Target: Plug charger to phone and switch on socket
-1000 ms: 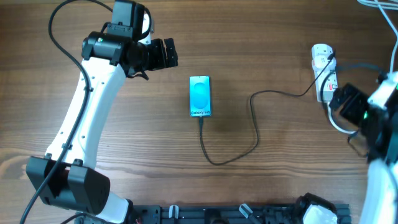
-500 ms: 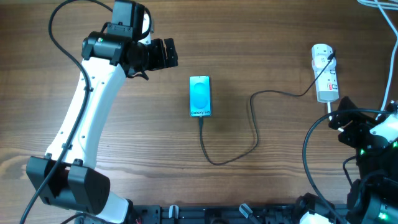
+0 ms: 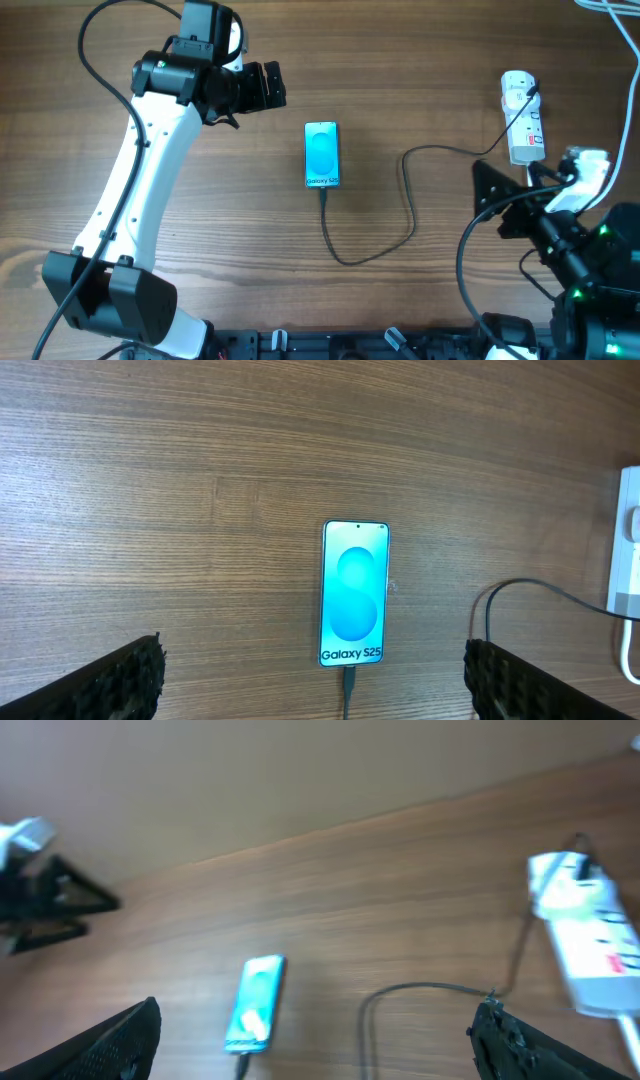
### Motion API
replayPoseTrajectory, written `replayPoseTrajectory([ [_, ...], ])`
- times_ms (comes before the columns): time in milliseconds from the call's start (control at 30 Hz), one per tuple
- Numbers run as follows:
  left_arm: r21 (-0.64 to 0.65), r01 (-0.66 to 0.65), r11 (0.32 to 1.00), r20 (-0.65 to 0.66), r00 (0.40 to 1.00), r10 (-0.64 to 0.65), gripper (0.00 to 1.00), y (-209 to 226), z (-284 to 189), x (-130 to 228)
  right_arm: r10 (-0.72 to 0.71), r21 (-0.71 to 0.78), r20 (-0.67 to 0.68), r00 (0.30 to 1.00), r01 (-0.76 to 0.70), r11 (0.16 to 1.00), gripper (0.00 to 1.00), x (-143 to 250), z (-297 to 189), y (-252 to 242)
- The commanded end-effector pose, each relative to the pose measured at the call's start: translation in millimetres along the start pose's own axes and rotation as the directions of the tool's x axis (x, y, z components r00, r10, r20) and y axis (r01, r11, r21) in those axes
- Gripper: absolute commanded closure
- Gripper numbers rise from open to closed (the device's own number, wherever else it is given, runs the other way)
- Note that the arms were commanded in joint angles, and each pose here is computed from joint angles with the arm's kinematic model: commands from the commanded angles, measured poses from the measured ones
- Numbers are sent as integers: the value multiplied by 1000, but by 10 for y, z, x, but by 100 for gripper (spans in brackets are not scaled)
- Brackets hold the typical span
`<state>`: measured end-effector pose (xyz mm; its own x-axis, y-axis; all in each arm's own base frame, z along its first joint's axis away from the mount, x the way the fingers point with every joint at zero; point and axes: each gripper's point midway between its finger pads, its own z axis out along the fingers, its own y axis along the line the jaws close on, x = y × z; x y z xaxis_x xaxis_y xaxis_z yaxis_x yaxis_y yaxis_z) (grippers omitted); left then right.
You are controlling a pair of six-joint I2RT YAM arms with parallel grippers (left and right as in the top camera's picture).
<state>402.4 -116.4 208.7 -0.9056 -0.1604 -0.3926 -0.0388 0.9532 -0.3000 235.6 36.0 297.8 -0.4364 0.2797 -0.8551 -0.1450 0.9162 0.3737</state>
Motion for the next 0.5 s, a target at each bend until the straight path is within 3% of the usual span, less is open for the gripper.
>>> replayPoseTrajectory([
  [0,-9,5,1000,-8,1000,-5,0,19,40,15,-6,-63,-19,1000,5,998,0,49,19,105],
  [100,-9,6,1000,-8,1000,-6,0,20,38,14,60,-102,-43,997,-64,993,0,84,12,176],
  [233,-9,6,1000,-8,1000,-6,0,20,38,14,292,-58,-119,949,-300,952,0,237,7,139],
  [467,-9,6,1000,-8,1000,-6,0,20,39,15,361,102,-184,914,-347,932,0,538,-32,-84],
])
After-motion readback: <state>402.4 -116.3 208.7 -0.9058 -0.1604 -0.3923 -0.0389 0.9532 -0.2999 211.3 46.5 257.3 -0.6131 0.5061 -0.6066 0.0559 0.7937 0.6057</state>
